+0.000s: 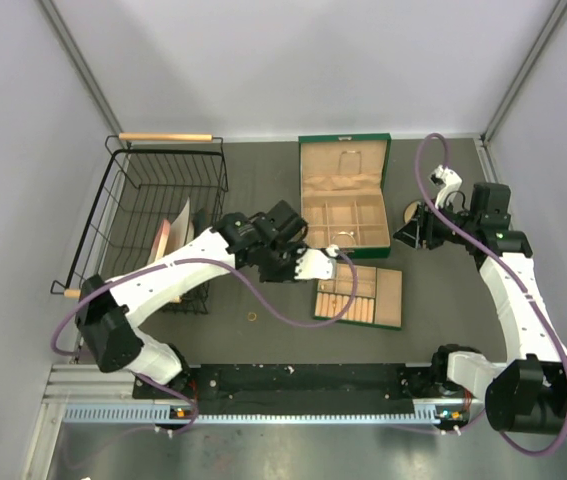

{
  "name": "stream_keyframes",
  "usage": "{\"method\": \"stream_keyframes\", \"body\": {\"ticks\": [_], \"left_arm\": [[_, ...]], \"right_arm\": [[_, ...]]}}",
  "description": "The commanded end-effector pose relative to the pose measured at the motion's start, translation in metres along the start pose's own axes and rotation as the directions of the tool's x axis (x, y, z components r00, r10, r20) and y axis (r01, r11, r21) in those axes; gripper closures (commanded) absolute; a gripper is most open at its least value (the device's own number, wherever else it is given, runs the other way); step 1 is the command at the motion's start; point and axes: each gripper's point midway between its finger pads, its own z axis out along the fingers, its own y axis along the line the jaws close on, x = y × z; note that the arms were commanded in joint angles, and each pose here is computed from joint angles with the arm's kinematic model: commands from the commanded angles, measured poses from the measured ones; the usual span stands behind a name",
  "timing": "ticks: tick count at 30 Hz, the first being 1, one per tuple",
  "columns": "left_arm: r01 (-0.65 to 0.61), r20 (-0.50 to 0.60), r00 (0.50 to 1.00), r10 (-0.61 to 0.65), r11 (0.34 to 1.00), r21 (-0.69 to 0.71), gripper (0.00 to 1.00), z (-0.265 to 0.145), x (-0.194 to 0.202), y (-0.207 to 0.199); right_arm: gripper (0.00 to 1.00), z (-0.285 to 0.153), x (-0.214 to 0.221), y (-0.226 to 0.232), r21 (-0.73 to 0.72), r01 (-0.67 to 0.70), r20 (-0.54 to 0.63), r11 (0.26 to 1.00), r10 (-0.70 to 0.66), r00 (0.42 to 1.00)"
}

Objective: Organize the mixed jewelry

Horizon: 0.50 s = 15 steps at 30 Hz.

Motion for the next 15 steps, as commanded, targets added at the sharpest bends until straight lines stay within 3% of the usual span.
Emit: {"method": "stream_keyframes", "body": {"ticks": [1, 6, 15], "left_arm": [[0.230, -0.078, 0.973, -0.219, 0.958, 0.171, 0.62, 0.015, 0.048, -0.056], [0.334, -0.092, 0.942, -0.321, 0.920, 0.206, 0.63, 0.051, 0.088, -0.072], [0.454, -0.083, 0.889, -0.450, 0.848, 0.274, 0.64, 0.071, 0.086, -0.084]], "right_arm": [[0.54, 0.001, -0.002, -0.007, 0.014, 0.037, 0.012, 0.999, -0.038, 0.999], [0.53, 0.006, 0.003, -0.012, 0.015, 0.023, -0.011, 1.000, -0.023, 1.000], [0.54, 0.013, 0.010, -0.020, 0.017, 0.000, -0.041, 1.000, 0.000, 0.999]]}}
